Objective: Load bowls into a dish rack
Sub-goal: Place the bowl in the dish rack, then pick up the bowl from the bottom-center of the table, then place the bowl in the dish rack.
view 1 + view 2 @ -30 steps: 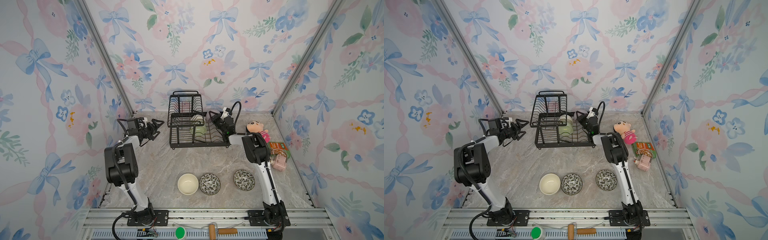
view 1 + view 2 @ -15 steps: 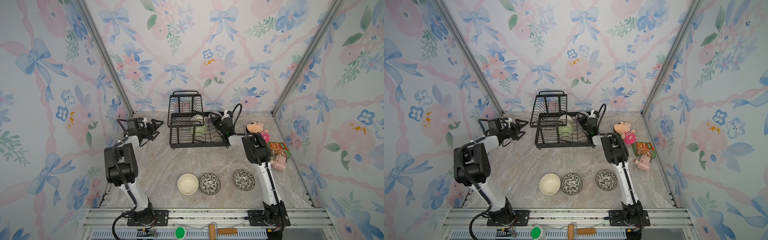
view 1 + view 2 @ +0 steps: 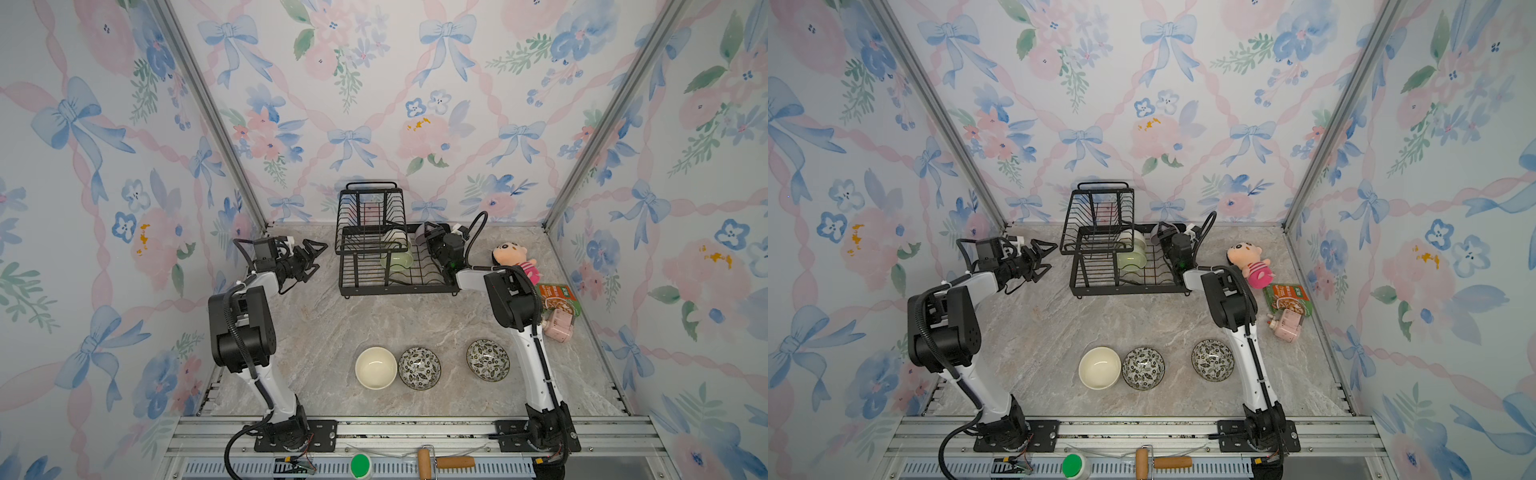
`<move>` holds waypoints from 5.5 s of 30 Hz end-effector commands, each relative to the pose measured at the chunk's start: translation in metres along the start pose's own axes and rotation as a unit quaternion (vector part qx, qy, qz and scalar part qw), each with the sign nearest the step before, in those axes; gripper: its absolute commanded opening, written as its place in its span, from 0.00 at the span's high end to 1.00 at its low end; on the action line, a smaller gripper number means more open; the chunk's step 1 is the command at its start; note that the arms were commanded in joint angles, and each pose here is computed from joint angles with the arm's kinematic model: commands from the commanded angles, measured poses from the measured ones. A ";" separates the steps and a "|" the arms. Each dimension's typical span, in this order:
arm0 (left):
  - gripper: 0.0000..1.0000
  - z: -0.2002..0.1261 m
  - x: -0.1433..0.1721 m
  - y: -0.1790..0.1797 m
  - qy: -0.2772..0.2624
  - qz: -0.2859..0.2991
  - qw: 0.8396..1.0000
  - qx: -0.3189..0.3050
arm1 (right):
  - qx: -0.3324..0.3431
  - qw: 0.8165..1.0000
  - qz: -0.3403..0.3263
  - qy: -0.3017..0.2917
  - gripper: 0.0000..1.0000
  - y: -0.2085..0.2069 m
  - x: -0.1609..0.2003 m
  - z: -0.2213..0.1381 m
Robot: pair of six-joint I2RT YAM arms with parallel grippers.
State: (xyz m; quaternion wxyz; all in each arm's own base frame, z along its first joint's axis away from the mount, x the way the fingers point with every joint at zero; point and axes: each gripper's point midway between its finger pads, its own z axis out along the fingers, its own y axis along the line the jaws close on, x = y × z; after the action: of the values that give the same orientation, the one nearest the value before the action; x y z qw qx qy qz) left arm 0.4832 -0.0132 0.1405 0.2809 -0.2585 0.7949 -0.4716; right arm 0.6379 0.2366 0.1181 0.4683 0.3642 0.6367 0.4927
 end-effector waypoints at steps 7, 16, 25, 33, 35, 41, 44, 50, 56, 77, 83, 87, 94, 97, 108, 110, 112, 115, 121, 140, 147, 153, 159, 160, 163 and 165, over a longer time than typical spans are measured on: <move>0.02 -0.021 0.014 -0.008 -0.001 0.028 0.999 -0.015 | -0.006 0.999 0.027 -0.030 0.15 0.052 -0.018 -0.018; 0.02 -0.037 0.035 -0.003 0.000 0.042 0.998 -0.040 | 0.023 0.999 0.023 -0.028 0.04 0.064 -0.020 -0.058; 0.02 -0.057 0.065 0.006 -0.006 0.043 0.997 -0.062 | 0.117 0.991 -0.030 0.057 0.04 0.061 -0.021 -0.101; 0.02 -0.072 0.107 0.003 -0.002 0.052 0.995 -0.082 | 0.246 0.943 -0.149 0.170 0.04 0.055 -0.020 -0.162; 0.02 -0.074 0.118 -0.006 -0.003 0.063 0.994 -0.084 | 0.283 0.919 -0.208 0.181 0.04 0.057 -0.026 -0.183; 0.02 -0.076 0.167 -0.013 0.010 0.072 0.993 -0.098 | 0.392 0.824 -0.365 0.184 0.04 0.058 -0.050 -0.251; 0.02 -0.079 0.189 -0.019 0.016 0.080 0.990 -0.113 | 0.407 0.785 -0.428 0.188 0.04 0.067 -0.055 -0.278; 0.02 -0.088 0.235 -0.023 0.056 0.107 0.978 -0.171 | 0.401 0.796 -0.388 0.235 0.04 0.047 -0.054 -0.316; 0.06 -0.103 0.289 0.011 0.143 0.111 0.948 -0.262 | 0.310 0.828 -0.375 0.279 0.04 0.056 -0.027 -0.334; 0.46 -0.095 0.325 0.068 0.237 0.200 0.886 -0.344 | 0.319 0.783 -0.433 0.313 0.04 0.057 0.054 -0.341; 0.67 -0.085 0.324 0.063 0.243 0.216 0.886 -0.331 | 0.334 0.786 -0.418 0.309 0.04 0.052 0.065 -0.341; 0.79 -0.081 0.323 0.059 0.247 0.223 0.886 -0.324 | 0.344 0.789 -0.411 0.301 0.04 0.048 0.063 -0.342; 0.98 -0.072 0.304 0.046 0.231 0.223 0.896 -0.307 | 0.358 0.811 -0.373 0.275 0.04 0.053 0.056 -0.329; 1.00 -0.064 0.286 0.028 0.207 0.225 0.906 -0.293 | 0.364 0.824 -0.343 0.266 0.04 0.054 0.057 -0.323; 1.00 -0.033 0.263 -0.030 0.074 0.197 0.941 -0.265 | 0.382 0.877 -0.105 0.271 0.04 0.049 0.035 -0.309; 1.00 -0.026 0.268 -0.042 0.052 0.199 0.944 -0.258 | 0.375 0.884 -0.083 0.266 0.04 0.054 0.022 -0.304; 1.00 -0.016 0.275 -0.057 0.033 0.212 0.946 -0.242 | 0.379 0.888 -0.065 0.253 0.04 0.054 0.007 -0.303; 1.00 -0.004 0.283 -0.077 0.003 0.225 0.951 -0.211 | 0.379 0.894 -0.024 0.239 0.04 0.055 -0.009 -0.302; 1.00 0.020 0.294 -0.115 -0.051 0.260 0.952 -0.156 | 0.374 0.903 0.051 0.204 0.04 0.061 -0.033 -0.303; 1.00 0.098 0.330 -0.198 -0.117 0.360 0.925 -0.039 | 0.283 0.928 0.239 0.048 0.04 0.112 -0.074 -0.337; 1.00 0.108 0.331 -0.209 -0.132 0.387 0.912 -0.040 | 0.267 0.927 0.263 0.030 0.04 0.126 -0.075 -0.352; 1.00 0.113 0.329 -0.219 -0.146 0.392 0.907 -0.040 | 0.255 0.928 0.271 0.025 0.04 0.133 -0.063 -0.350; 1.00 0.111 0.328 -0.227 -0.156 0.397 0.903 -0.039 | 0.242 0.936 0.254 0.022 0.04 0.145 -0.045 -0.333; 1.00 0.109 0.327 -0.227 -0.159 0.397 0.903 -0.040 | 0.235 0.938 0.255 0.019 0.04 0.147 -0.043 -0.329; 1.00 0.101 0.323 -0.231 -0.167 0.394 0.903 -0.038 | 0.222 0.941 0.255 0.011 0.00 0.151 -0.039 -0.317; 1.00 0.098 0.322 -0.232 -0.168 0.394 0.903 -0.037 | 0.213 0.943 0.254 0.003 0.03 0.153 -0.037 -0.309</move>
State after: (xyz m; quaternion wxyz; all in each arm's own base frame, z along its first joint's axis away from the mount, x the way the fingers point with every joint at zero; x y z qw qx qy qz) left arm 0.3530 -0.3895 0.1980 0.5242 0.0189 0.8247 -0.2115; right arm 0.3397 0.1513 0.2785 0.2049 0.5985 0.6467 0.4262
